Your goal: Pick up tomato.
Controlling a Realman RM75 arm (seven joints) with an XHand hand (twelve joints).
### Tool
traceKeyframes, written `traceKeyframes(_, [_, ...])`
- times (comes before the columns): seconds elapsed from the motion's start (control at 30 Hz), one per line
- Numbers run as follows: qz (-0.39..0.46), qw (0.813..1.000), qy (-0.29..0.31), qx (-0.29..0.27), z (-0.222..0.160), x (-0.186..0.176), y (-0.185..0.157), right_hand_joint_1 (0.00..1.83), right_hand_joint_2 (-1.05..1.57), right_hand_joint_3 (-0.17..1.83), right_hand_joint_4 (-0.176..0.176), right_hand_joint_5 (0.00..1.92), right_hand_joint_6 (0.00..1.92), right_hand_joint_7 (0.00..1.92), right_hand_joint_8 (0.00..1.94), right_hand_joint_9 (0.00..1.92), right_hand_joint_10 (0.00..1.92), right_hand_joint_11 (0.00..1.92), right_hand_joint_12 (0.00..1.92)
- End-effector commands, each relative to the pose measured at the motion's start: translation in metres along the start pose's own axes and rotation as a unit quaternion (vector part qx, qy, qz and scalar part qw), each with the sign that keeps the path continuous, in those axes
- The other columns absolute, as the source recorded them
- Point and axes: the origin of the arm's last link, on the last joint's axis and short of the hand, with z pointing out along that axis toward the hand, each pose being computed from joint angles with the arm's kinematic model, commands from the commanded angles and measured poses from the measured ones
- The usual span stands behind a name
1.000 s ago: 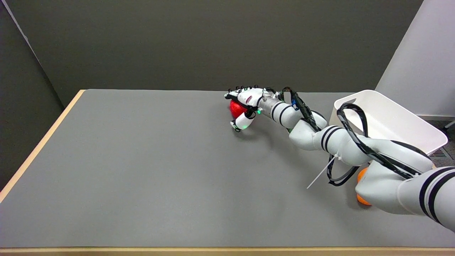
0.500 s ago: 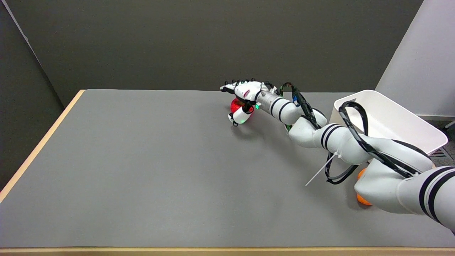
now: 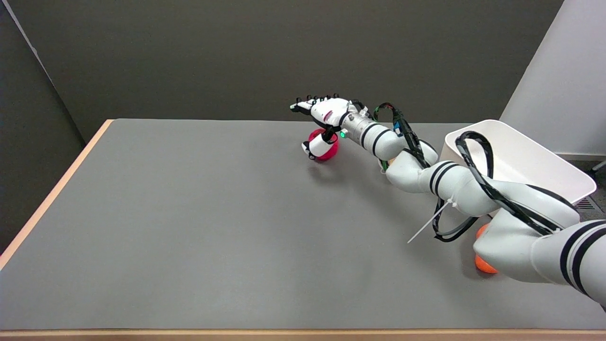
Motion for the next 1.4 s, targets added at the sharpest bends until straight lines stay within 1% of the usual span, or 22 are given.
traceKeyframes(0.03, [-0.006,1.0,-0.011,-0.006,-0.005,-0.01,0.007,0.67,0.62,1.04,0.106,0.1,0.39,0.16,0.29,0.2,0.6,0.23,1.29])
traceKeyframes(0.97, [-0.009,0.999,-0.031,-0.014,-0.009,-0.022,0.009,0.66,0.61,1.03,0.115,0.12,0.42,0.19,0.31,0.21,0.6,0.24,1.3])
traceKeyframes(1.4, [-0.009,0.999,-0.031,-0.012,-0.01,-0.023,0.008,0.74,0.62,1.04,0.122,0.17,0.47,0.2,0.32,0.22,0.6,0.25,1.31])
